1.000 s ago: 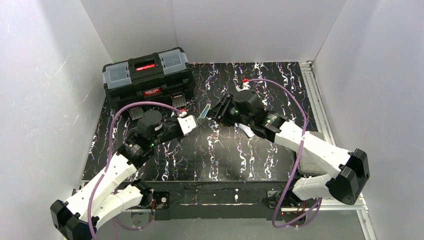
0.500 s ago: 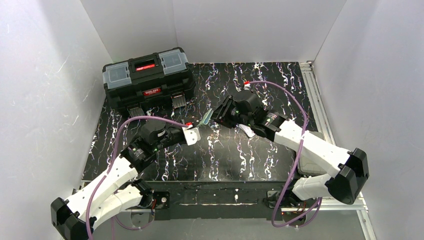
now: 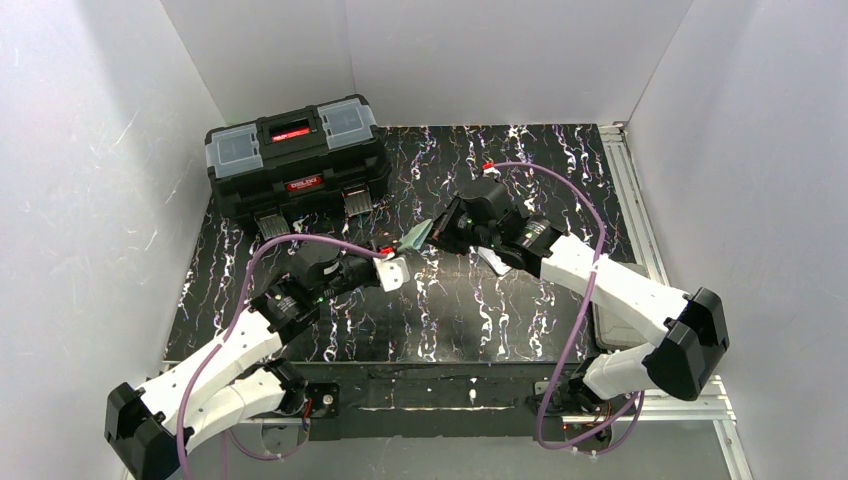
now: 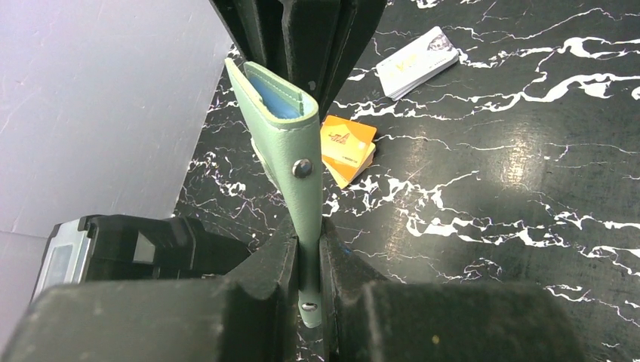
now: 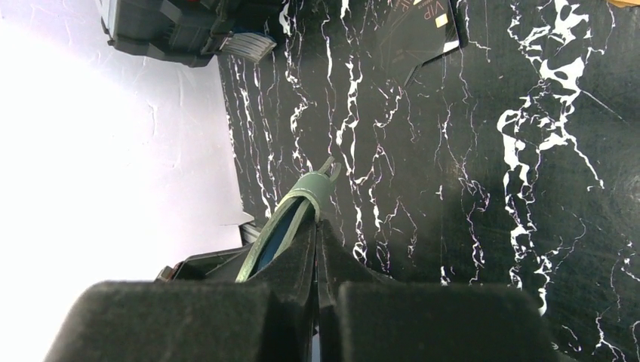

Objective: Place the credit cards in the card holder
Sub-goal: Open the card holder at the center of the board.

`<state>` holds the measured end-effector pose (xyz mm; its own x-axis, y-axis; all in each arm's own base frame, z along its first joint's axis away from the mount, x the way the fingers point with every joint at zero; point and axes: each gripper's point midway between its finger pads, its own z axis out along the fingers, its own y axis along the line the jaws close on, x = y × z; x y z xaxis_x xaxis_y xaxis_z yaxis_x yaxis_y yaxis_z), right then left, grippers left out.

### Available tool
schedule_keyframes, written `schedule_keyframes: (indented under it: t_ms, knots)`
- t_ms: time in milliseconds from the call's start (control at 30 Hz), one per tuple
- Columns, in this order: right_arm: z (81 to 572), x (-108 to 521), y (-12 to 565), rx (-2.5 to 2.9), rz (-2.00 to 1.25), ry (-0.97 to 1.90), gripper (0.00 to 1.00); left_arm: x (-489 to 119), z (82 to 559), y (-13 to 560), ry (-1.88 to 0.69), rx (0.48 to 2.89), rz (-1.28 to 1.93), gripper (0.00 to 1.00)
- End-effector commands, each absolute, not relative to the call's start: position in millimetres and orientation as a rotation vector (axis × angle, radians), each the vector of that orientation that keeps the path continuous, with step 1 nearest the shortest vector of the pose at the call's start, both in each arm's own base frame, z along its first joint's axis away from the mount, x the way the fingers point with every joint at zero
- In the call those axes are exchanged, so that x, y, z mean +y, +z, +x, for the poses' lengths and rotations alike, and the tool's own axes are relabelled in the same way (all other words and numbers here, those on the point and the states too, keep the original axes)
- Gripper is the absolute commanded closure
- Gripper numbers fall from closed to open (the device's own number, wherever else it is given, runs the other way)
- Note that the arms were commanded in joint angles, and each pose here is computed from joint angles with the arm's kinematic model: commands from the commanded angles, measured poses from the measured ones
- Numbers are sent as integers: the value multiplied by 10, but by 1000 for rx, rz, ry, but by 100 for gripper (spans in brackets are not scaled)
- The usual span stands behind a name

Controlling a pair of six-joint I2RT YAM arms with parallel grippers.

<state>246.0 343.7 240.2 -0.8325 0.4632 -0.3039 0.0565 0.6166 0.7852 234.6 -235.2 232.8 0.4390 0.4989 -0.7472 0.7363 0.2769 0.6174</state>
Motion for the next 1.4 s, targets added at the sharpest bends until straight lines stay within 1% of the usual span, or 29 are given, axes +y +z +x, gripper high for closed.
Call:
schedule_keyframes:
  t_ms: [0, 267, 333, 467, 600, 633, 667, 733, 767, 800, 867, 933, 1000, 1133, 1300, 1367]
  knots:
    - [2468, 3479, 2610, 2296, 385, 1171, 99, -2449, 2321, 2626, -262, 1135, 1306, 100]
    - [2509, 3312, 2532, 2262, 341, 1065, 99, -2442, 2262, 2799, -339, 1191, 1239, 100]
    - [2499, 3019, 2370, 2202, 234, 927, 99, -2374, 2247, 2851, -322, 1205, 1223, 100]
    - [2467, 2827, 2249, 2182, 155, 804, 99, -2352, 2240, 2920, -324, 1210, 1201, 100]
    - [2404, 2736, 2393, 2100, -53, 711, 99, -2350, 2158, 2920, -366, 1233, 1221, 100]
    - [2388, 2714, 2445, 2073, -110, 703, 92, -2354, 2129, 2910, -380, 1239, 1229, 100]
    - [2352, 2696, 2504, 2036, -202, 697, 81, -2356, 2097, 2912, -395, 1240, 1235, 100]
    - [2283, 2659, 2613, 1970, -303, 706, 64, -2372, 2008, 2912, -439, 1237, 1255, 100]
    - [2229, 2656, 2684, 1929, -352, 730, 58, -2388, 1955, 2924, -469, 1235, 1264, 100]
    - [2183, 2637, 2766, 1882, -393, 748, 52, -2402, 1899, 2932, -500, 1234, 1275, 100]
    - [2056, 2610, 2914, 1793, -468, 797, 45, -2433, 1785, 2942, -570, 1243, 1298, 100]
    - [1930, 2578, 3032, 1722, -523, 843, 35, -2463, 1711, 2945, -634, 1274, 1306, 100]
    - [1834, 2548, 3117, 1678, -556, 872, 28, -2489, 1685, 2965, -695, 1326, 1265, 100]
    - [1786, 2537, 3047, 1732, -569, 877, 25, -2550, 1678, 2859, -825, 1499, 1137, 100]
    - [1703, 2649, 2912, 1792, -595, 946, 22, -2528, 1796, 2492, -874, 1788, 914, 100]
    - [1660, 2721, 2849, 1813, -626, 981, 21, -2551, 1787, 2371, -910, 1857, 878, 100]
